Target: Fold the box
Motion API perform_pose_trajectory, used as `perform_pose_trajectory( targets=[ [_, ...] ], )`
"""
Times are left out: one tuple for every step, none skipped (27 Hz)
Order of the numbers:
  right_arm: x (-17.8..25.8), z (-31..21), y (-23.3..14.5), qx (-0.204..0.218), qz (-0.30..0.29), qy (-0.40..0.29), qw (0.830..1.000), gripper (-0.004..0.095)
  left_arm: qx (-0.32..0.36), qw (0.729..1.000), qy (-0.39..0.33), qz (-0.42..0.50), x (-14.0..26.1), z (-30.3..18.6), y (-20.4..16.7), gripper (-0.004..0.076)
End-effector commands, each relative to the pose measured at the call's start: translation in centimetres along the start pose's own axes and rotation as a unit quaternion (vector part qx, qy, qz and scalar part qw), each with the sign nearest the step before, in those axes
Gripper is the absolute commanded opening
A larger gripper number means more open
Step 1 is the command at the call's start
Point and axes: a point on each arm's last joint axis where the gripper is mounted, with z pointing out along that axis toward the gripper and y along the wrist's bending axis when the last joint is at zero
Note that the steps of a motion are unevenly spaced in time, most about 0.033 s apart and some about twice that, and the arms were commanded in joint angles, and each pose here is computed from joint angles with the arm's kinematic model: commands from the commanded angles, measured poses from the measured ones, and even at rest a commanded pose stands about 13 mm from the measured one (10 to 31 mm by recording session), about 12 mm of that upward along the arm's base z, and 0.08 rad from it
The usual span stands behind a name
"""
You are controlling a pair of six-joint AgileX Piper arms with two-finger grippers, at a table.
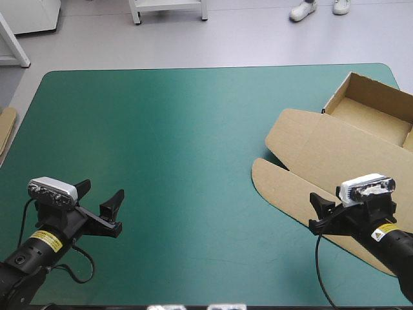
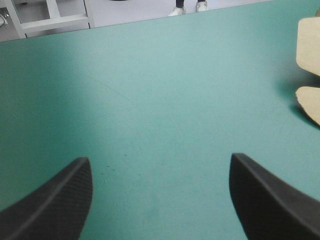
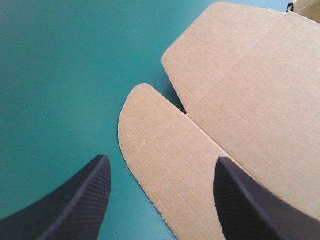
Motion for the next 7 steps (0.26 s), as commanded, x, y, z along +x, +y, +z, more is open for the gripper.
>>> perform_pose_trajectory(
  targets=[
    [-0.19,-0.21,-0.26,0.013,0.0,-0.07,0.997,0.0554,0.003,0.999,-0.041,0.003,-0.56,0.14,-0.05,0.0546],
    [-0.09,-0.11,-0.32,0.015,-0.002,-0.072,0.997,0.0549,0.003,0.999,-0.043,0.003,-0.5,0.19,-0.06,0.0546],
    [-0.05,-0.01,-0.37,0.017,-0.006,-0.074,0.997,0.0539,0.004,0.999,-0.045,0.003,-0.27,0.35,-0.06,0.0546],
    [-0.13,-0.02,-0.39,0.019,-0.009,-0.079,0.997,0.0534,0.005,0.999,-0.048,0.004,-0.02,0.52,-0.07,0.0546],
    [-0.17,-0.03,-0.4,0.019,-0.011,-0.081,0.996,0.0533,0.005,0.999,-0.05,0.004,0.09,0.6,-0.08,0.0546],
    [-0.2,-0.03,-0.41,0.02,-0.013,-0.083,0.996,0.0533,0.006,0.999,-0.049,0.001,0.21,0.66,-0.08,0.0546],
    [-0.22,-0.03,-0.42,0.02,-0.014,-0.084,0.996,0.0533,0.006,0.999,-0.047,-0.002,0.37,0.74,-0.08,0.0546]
  ],
)
